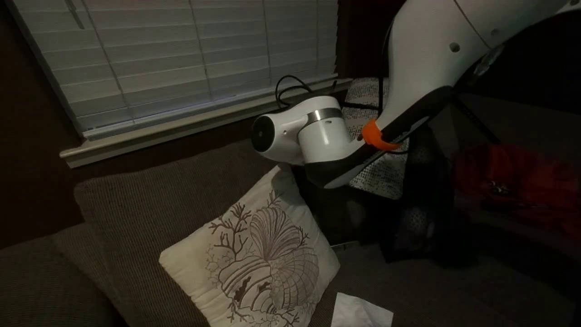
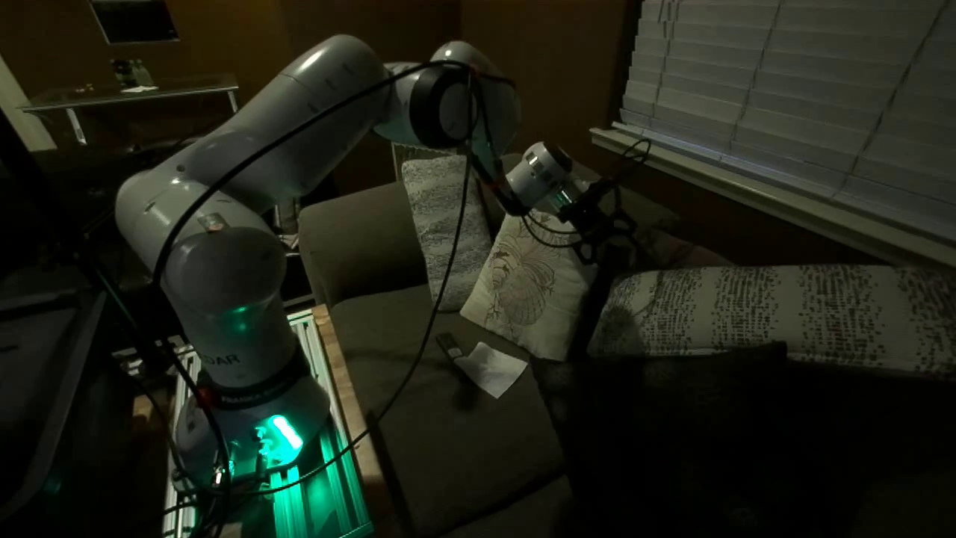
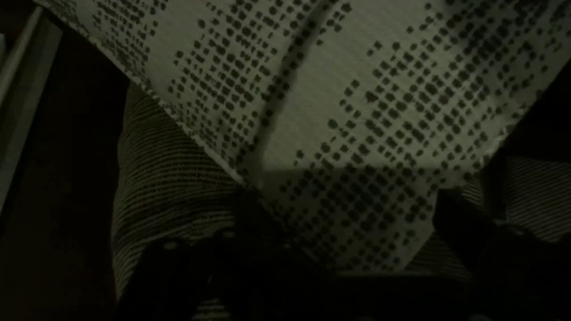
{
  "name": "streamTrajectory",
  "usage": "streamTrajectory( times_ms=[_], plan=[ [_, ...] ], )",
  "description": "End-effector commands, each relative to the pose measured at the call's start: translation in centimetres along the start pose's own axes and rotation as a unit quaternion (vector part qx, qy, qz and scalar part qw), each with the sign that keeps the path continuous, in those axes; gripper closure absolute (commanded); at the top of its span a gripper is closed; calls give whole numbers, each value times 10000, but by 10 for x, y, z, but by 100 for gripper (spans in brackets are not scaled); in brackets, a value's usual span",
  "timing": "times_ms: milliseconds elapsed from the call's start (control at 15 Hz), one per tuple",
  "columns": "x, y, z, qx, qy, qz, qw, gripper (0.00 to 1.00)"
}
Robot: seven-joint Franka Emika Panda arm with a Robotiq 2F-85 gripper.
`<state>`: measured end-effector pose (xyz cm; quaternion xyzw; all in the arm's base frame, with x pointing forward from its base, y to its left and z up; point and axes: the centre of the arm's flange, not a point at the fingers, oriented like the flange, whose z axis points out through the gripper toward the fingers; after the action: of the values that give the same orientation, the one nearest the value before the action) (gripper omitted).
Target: Move the long white pillow to the right
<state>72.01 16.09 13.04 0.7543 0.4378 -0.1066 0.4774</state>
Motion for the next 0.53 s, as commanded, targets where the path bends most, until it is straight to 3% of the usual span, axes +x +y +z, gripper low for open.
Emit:
streamTrajectory(
  times_ms=[0,133,200,267,467],
  plan=[
    [32,-3,31,-24,175,378,9991,0],
    [40,-14,37,381,463,613,9963,0],
    [39,-17,33,672,729,463,9940,0],
    [26,-21,33,342,388,414,9978,0],
    [31,-23,34,516,601,480,9957,0]
  ],
)
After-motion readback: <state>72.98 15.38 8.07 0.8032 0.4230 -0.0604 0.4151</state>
